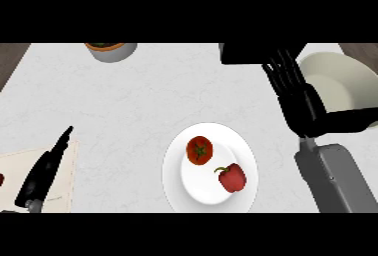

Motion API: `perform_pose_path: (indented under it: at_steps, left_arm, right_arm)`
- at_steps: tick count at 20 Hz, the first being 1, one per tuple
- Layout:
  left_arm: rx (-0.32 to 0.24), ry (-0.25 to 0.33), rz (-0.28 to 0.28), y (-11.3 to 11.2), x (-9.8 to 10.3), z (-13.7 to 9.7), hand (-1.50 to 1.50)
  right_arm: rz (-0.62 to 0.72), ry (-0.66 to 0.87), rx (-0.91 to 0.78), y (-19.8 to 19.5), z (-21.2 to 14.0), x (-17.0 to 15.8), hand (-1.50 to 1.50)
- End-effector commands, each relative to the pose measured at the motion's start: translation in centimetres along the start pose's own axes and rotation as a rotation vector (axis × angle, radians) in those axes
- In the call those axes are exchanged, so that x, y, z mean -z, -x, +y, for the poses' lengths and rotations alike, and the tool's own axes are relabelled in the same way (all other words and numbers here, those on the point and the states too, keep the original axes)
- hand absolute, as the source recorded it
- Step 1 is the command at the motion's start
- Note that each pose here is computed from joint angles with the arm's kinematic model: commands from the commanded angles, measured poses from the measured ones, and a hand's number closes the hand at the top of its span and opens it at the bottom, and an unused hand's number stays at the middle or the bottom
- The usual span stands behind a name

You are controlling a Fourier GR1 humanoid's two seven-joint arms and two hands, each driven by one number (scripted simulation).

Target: Pick the tomato from the plate and place it in the bowl

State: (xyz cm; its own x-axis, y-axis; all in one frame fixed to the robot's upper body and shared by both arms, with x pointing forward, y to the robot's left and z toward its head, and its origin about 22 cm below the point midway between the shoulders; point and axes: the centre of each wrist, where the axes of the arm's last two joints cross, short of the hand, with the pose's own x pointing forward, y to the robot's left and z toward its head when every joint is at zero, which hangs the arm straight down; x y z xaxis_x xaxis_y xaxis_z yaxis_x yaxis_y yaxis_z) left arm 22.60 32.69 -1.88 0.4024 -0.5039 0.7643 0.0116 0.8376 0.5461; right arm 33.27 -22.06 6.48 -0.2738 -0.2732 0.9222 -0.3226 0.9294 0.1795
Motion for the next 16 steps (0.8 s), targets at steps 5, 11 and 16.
perform_pose_path:
  at_steps: [5,11,16]
  left_arm:
    - [-0.218,-0.135,-0.291,-7.1,1.6,2.8,0.00]
    - [-0.333,-0.160,-0.284,-6.8,1.0,2.7,0.00]
    - [-0.336,-0.147,-0.327,-7.4,0.9,3.6,0.00]
  right_arm:
    - [-0.365,-0.201,-0.405,-6.7,3.0,1.1,1.50]
    - [0.007,0.223,-0.889,-1.7,-2.8,-6.5,-1.50]
    - [-0.051,0.138,-1.022,1.4,3.1,-14.3,-1.50]
